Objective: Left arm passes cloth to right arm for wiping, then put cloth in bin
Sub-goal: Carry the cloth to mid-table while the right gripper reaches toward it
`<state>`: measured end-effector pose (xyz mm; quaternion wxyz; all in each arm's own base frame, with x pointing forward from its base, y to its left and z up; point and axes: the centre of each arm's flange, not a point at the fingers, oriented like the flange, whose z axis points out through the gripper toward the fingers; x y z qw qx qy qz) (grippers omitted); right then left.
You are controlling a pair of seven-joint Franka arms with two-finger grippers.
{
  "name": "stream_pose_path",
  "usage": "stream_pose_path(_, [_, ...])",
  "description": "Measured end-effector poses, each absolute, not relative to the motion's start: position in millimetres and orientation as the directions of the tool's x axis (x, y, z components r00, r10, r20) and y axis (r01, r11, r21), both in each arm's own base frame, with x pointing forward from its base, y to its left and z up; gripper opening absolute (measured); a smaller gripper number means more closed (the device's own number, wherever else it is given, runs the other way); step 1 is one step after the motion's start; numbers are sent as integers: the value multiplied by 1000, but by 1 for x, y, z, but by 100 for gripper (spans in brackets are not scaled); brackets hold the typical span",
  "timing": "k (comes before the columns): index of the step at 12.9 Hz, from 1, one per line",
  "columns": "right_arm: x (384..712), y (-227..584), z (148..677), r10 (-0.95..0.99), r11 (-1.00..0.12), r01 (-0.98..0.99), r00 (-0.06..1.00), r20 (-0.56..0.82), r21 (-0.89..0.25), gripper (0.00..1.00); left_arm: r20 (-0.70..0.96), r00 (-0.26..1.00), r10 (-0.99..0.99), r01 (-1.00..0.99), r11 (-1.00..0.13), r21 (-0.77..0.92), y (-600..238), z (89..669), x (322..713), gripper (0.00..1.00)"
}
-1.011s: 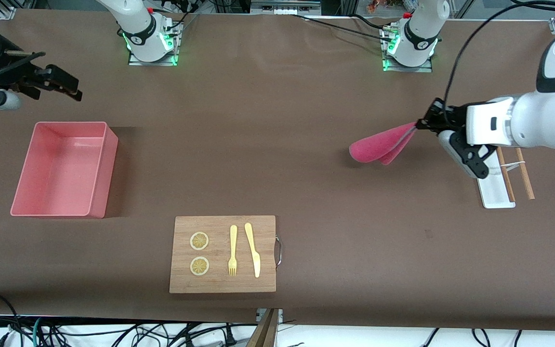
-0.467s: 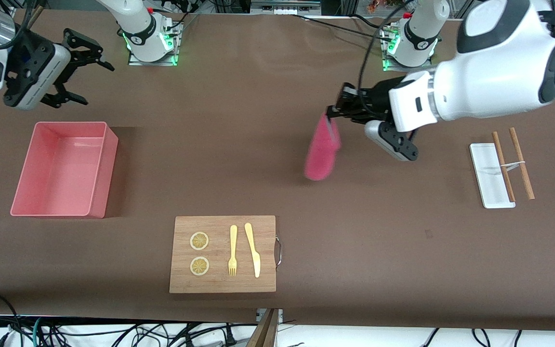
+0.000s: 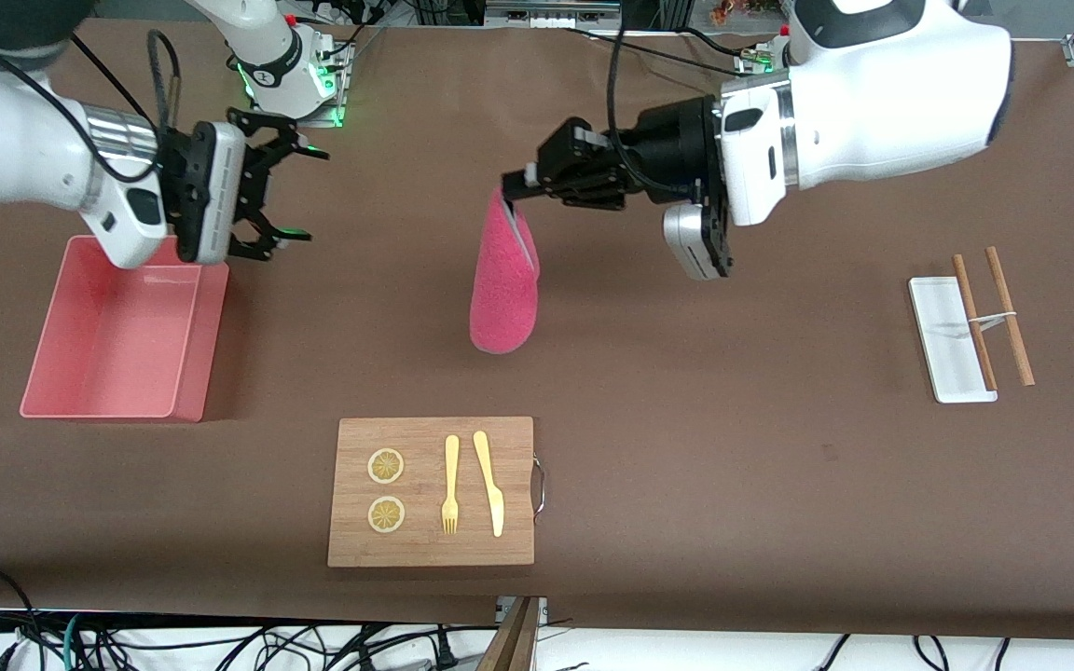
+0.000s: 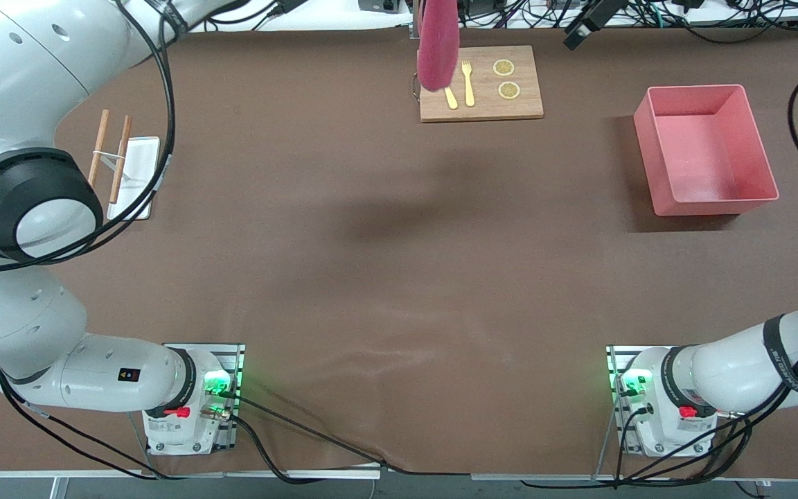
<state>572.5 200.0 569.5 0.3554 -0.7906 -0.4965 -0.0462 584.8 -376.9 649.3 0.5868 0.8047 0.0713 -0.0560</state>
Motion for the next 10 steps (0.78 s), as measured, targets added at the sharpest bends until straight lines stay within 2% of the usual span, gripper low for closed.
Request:
stream_pose_path(2, [583, 216, 559, 726, -186, 854, 452, 518, -485, 100, -211, 975, 63, 220, -241, 945, -389, 653, 580, 1])
stream_pose_path(5, [595, 227, 547, 677, -128, 886, 407, 613, -446, 100, -259, 961, 94, 273, -221, 936, -395, 655, 577, 1])
stream_pose_path(10, [608, 256, 538, 647, -132, 937, 328, 688, -324, 100, -280, 953, 115, 299, -207, 931, -407, 657, 571, 1])
